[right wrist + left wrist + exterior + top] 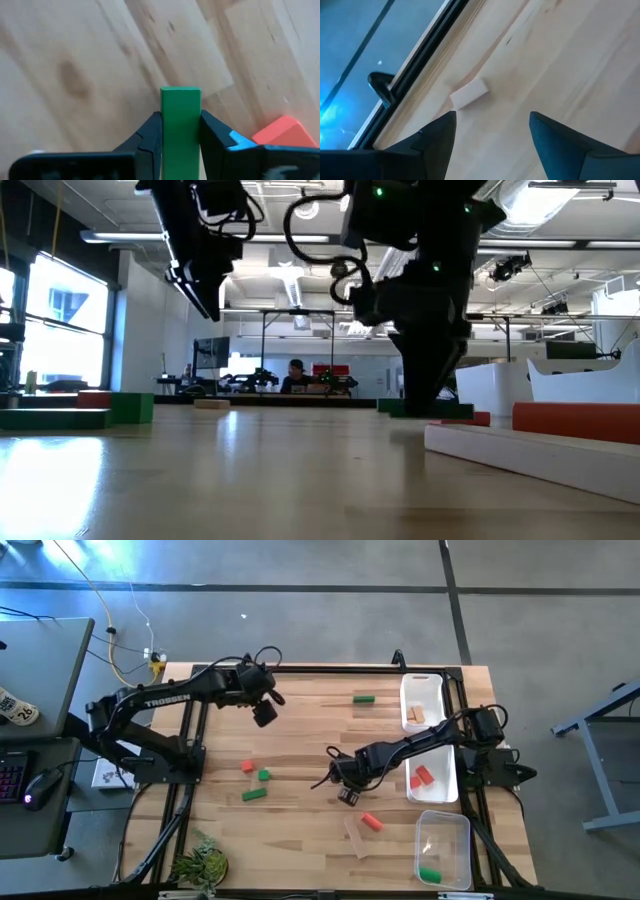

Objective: Sort & place blocks by color
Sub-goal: Put the green block into the transparent bin

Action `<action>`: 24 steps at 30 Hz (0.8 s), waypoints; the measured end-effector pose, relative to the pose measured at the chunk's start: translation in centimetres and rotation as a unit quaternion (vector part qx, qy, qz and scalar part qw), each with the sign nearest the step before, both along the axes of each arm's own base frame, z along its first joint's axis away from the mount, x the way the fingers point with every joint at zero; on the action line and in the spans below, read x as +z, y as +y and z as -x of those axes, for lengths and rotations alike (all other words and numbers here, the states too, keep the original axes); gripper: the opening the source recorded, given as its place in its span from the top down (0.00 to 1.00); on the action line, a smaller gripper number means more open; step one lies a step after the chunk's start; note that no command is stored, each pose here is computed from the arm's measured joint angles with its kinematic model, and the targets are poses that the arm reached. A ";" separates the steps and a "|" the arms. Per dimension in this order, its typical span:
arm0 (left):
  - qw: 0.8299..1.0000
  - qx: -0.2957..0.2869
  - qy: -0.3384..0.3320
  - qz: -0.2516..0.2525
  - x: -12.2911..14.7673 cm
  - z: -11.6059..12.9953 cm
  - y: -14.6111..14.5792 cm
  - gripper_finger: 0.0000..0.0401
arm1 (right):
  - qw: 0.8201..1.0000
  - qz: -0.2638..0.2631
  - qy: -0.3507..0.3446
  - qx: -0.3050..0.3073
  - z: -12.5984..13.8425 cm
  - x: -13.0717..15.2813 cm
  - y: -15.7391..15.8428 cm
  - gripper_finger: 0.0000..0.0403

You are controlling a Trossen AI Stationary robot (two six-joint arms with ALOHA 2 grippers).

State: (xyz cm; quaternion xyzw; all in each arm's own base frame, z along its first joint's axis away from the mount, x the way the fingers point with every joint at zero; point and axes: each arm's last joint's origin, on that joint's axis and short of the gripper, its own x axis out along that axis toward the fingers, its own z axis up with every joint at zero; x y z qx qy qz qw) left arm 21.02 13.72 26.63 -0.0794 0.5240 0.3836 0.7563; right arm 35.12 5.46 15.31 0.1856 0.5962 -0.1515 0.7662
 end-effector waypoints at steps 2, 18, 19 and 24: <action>1.000 0.010 0.003 0.009 -0.3 0.5 0.5 0.41 | 1.000 -0.004 0.002 -0.009 -0.3 0.8 0.1 0.82; 0.999 0.031 -0.012 0.026 -0.3 1.3 1.7 0.41 | 0.993 0.062 0.067 -0.081 1.3 7.1 5.8 0.82; 0.999 0.031 -0.012 0.026 -0.3 1.3 1.7 0.41 | 0.991 0.064 0.076 -0.086 1.6 7.2 6.3 0.82; 0.999 0.031 -0.012 0.026 -0.3 1.3 1.7 0.41 | 0.985 0.072 0.112 -0.111 3.5 7.6 8.7 0.82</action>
